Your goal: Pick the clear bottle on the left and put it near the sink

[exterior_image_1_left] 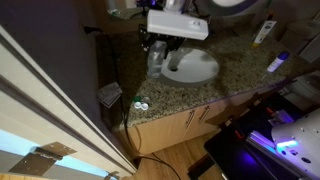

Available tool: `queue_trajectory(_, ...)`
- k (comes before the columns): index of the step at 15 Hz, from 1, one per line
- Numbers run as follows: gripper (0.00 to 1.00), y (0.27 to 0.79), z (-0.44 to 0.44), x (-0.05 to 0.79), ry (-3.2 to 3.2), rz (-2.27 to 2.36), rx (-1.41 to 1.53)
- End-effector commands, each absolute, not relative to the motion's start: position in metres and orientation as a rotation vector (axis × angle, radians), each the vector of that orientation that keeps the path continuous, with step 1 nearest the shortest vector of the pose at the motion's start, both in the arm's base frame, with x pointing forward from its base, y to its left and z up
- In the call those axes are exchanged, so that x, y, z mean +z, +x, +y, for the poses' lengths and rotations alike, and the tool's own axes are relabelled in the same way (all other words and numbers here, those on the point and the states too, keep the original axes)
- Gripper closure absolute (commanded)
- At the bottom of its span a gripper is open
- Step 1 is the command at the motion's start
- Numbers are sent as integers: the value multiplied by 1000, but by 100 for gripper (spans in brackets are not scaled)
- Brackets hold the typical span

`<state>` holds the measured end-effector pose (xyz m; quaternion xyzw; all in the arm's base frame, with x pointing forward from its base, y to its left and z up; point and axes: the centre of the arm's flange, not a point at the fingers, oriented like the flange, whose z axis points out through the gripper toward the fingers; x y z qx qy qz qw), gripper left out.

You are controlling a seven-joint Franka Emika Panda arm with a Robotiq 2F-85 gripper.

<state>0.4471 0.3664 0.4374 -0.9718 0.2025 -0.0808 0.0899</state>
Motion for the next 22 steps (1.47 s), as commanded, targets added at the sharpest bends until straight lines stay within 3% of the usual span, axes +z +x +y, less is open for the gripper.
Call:
queue_trajectory(1,62,477,435,397,-2899,543,-346)
queue_trajectory(3,62,492,456,376,-2879,592,-369)
queue_trajectory(4,62,457,425,385,-2905,564,-342)
queue_trajectory(5,37,462,431,375,-2908,574,-330)
queue_trajectory(7,37,462,432,368,-2916,574,-317)
queue_trajectory(8,62,461,432,371,-2911,592,-313)
queue_trajectory(18,62,458,438,363,-2838,818,-300)
queue_trajectory(19,62,443,369,392,-2821,859,-301)
queue_trajectory(22,62,447,331,401,-2743,1018,-197)
